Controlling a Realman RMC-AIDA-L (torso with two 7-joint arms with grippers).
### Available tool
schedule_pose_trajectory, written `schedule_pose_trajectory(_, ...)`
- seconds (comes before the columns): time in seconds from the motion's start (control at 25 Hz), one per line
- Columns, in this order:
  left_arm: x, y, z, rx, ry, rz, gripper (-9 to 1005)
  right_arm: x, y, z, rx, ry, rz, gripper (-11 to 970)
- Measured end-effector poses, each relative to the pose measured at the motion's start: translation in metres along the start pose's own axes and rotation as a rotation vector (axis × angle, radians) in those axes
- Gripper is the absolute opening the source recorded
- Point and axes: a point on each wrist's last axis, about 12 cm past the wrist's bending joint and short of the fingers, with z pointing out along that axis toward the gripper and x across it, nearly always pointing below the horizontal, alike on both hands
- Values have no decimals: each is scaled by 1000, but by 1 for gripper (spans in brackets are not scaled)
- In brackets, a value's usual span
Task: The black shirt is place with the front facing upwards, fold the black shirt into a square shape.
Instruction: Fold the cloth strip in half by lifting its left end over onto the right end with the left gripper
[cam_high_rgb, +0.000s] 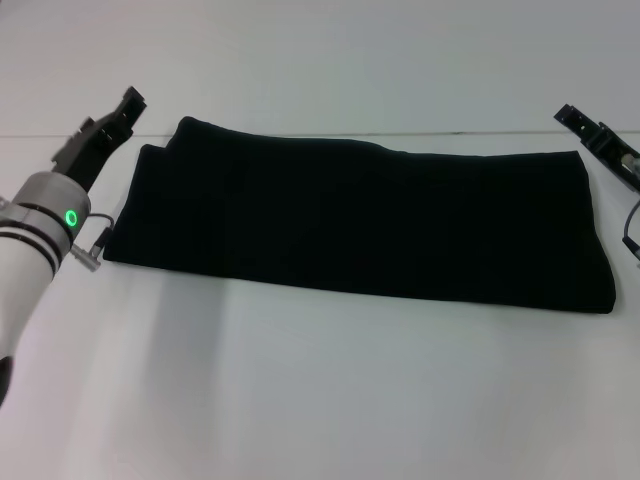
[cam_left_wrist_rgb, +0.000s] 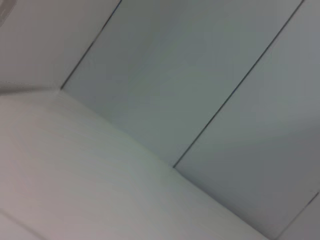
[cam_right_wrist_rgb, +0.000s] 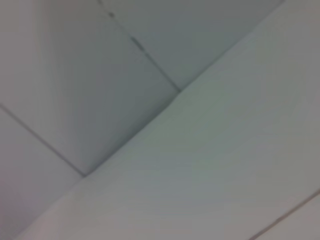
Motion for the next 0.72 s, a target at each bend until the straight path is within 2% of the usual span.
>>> schedule_pose_trajectory(0.16, -6, 11, -7, 71, 105, -135, 825, 4, 3, -14, -168, 57, -51, 858)
schedule_pose_trajectory(0.24, -13, 14, -13, 127, 164, -187, 881, 8, 8, -27, -320, 153, -134, 895)
schedule_pose_trajectory(0.28, -17, 16, -17, 152, 189, -204, 908, 8, 8, -27, -320, 153, -134, 913)
schedule_pose_trajectory(0.32, -21, 18, -21, 177, 219, -232, 936, 10, 10, -32, -370, 192, -164, 932)
schedule_pose_trajectory(0.52, -40, 37, -47, 203, 345, -370, 936, 21, 14, -55, -555, 357, -354, 951)
schedule_pose_trajectory(0.72, -60, 58, -75, 176, 436, -518, 937, 36, 9, -76, -674, 406, -559, 950)
